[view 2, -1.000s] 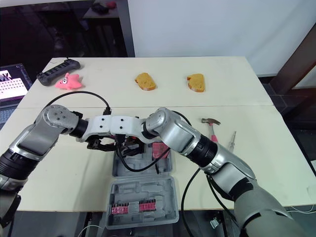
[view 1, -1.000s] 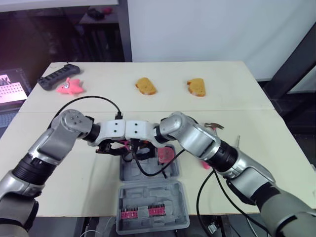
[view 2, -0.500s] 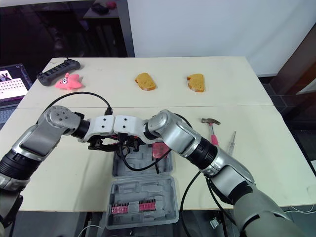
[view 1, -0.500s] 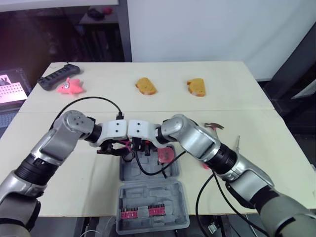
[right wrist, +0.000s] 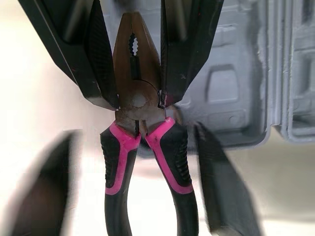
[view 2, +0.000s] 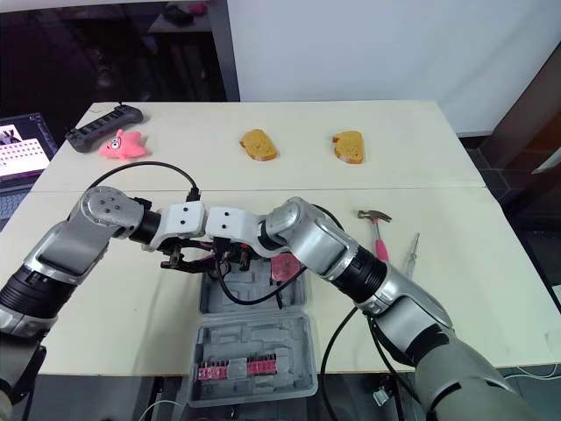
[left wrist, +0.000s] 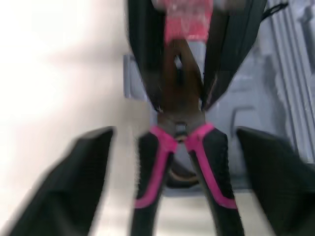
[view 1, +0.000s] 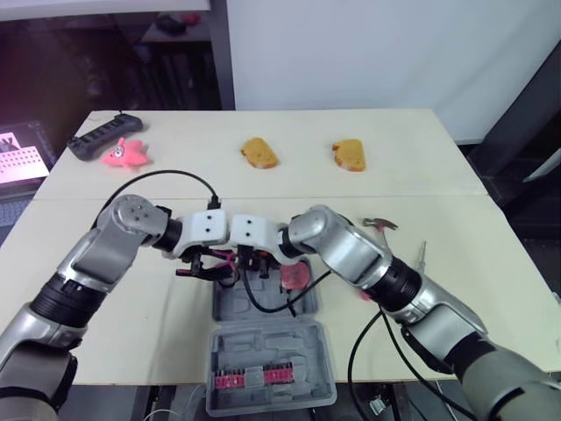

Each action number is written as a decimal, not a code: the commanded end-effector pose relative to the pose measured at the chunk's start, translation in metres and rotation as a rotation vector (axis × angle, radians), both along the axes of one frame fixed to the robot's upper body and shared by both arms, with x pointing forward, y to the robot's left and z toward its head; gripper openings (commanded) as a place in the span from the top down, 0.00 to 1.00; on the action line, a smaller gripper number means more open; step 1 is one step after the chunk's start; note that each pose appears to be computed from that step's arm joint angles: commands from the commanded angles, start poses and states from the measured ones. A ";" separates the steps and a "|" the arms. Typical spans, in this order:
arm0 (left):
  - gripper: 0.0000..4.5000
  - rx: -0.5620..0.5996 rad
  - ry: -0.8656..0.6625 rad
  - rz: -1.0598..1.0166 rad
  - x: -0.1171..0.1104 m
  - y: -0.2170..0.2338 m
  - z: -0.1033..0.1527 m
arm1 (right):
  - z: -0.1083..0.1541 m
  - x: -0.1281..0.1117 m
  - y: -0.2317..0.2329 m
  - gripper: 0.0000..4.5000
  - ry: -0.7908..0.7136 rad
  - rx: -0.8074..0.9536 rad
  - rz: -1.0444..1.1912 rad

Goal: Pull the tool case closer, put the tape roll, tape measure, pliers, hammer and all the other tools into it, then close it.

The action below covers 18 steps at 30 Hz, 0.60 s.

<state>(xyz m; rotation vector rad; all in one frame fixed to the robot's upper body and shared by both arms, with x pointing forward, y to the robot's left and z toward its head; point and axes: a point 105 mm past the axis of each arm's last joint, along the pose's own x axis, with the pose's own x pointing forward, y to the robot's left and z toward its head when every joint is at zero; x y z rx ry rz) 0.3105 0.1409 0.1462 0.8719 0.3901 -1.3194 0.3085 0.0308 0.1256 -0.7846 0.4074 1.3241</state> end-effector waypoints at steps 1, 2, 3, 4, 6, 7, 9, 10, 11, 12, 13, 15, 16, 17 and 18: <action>0.01 -0.046 -0.055 -0.012 -0.001 0.001 0.020 | 0.011 -0.002 0.004 0.83 -0.032 0.026 0.030; 0.01 -0.054 -0.055 -0.005 -0.001 0.002 0.022 | 0.010 -0.002 0.003 0.83 -0.030 0.024 0.029; 0.01 -0.061 -0.057 0.005 -0.001 0.004 0.023 | 0.009 -0.002 0.002 0.83 -0.029 0.021 0.027; 0.01 -0.067 -0.056 0.015 -0.001 0.008 0.025 | 0.008 -0.002 0.001 0.83 -0.030 0.016 0.026; 0.01 -0.095 -0.034 0.050 -0.005 0.019 0.031 | 0.008 -0.003 -0.001 0.83 -0.032 0.015 0.024; 0.01 -0.134 -0.010 0.091 -0.008 0.031 0.035 | 0.010 -0.003 -0.004 0.83 -0.038 0.018 0.021; 0.01 -0.212 0.014 0.177 -0.013 0.054 0.041 | 0.016 -0.004 -0.008 0.83 -0.053 0.031 0.018; 0.01 -0.257 -0.009 0.218 -0.014 0.065 0.044 | 0.021 -0.005 -0.011 0.83 -0.064 0.042 0.019; 0.01 -0.316 -0.038 0.255 -0.015 0.074 0.047 | 0.025 -0.008 -0.015 0.83 -0.071 0.053 0.026; 0.01 -0.355 -0.060 0.277 -0.017 0.079 0.049 | 0.028 -0.010 -0.017 0.83 -0.075 0.060 0.032; 0.01 -0.392 -0.081 0.299 -0.020 0.084 0.050 | 0.031 -0.013 -0.020 0.83 -0.080 0.062 0.036; 0.01 -0.436 -0.030 0.359 -0.040 0.108 0.037 | 0.039 -0.025 -0.031 0.83 -0.099 0.068 0.065; 0.01 -0.463 0.012 0.379 -0.052 0.116 0.033 | 0.042 -0.031 -0.036 0.83 -0.107 0.070 0.075; 0.01 -0.489 0.041 0.403 -0.060 0.122 0.031 | 0.044 -0.035 -0.041 0.83 -0.114 0.067 0.083; 0.01 -0.508 0.064 0.410 -0.067 0.123 0.031 | 0.045 -0.038 -0.046 0.83 -0.123 0.055 0.086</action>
